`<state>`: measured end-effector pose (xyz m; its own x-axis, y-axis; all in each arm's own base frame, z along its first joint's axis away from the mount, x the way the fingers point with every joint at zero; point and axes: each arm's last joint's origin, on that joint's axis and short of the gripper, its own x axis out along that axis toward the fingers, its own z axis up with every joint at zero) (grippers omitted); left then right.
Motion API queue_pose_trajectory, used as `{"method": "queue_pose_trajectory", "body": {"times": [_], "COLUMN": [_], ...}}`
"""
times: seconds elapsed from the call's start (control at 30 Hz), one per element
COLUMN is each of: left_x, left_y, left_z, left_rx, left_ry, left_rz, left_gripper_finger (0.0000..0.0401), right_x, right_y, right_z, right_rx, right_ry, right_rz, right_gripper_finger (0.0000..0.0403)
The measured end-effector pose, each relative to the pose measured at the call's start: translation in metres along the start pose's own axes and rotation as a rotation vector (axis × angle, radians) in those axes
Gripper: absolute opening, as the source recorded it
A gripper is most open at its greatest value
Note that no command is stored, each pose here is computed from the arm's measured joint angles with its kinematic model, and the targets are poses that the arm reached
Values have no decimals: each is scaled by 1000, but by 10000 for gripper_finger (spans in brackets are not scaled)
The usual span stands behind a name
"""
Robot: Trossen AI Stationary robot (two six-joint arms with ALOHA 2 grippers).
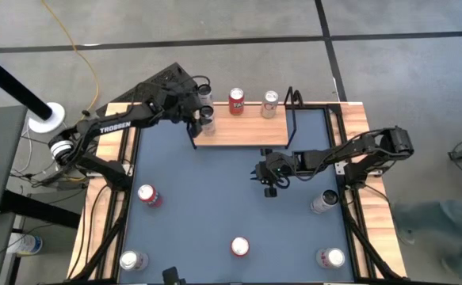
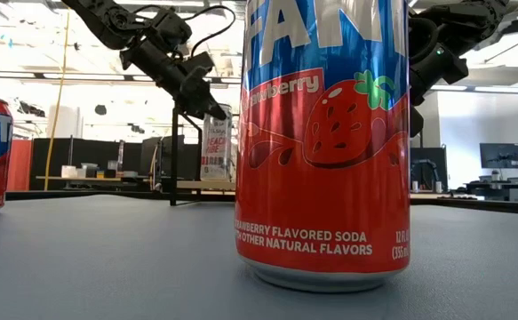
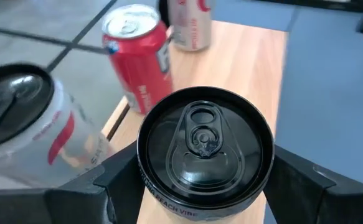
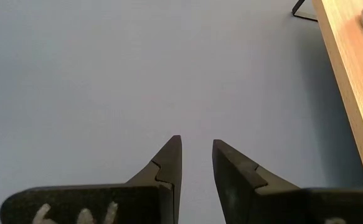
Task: Place canned beverage on shelf
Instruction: Put the left white-pink soda can on the shelf aligned with the other white-pink soda can
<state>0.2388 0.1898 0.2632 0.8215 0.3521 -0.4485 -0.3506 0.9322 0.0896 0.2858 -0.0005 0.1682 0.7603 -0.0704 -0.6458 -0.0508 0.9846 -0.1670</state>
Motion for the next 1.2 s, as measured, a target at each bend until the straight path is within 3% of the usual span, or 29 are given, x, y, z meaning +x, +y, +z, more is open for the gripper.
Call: {"method": "queue_pose_trajectory", "body": {"times": [1.2], "left_x": [-2], "left_y": [9], "left_z": [-5], "left_rx": [24], "left_ry": [-14], "left_rz": [53], "left_gripper_finger": [255], "right_x": [0], "right_y": [0], "right_z": [0], "right_rx": [0], "right_ry": [0], "right_rz": [0], "right_gripper_finger": [97]}}
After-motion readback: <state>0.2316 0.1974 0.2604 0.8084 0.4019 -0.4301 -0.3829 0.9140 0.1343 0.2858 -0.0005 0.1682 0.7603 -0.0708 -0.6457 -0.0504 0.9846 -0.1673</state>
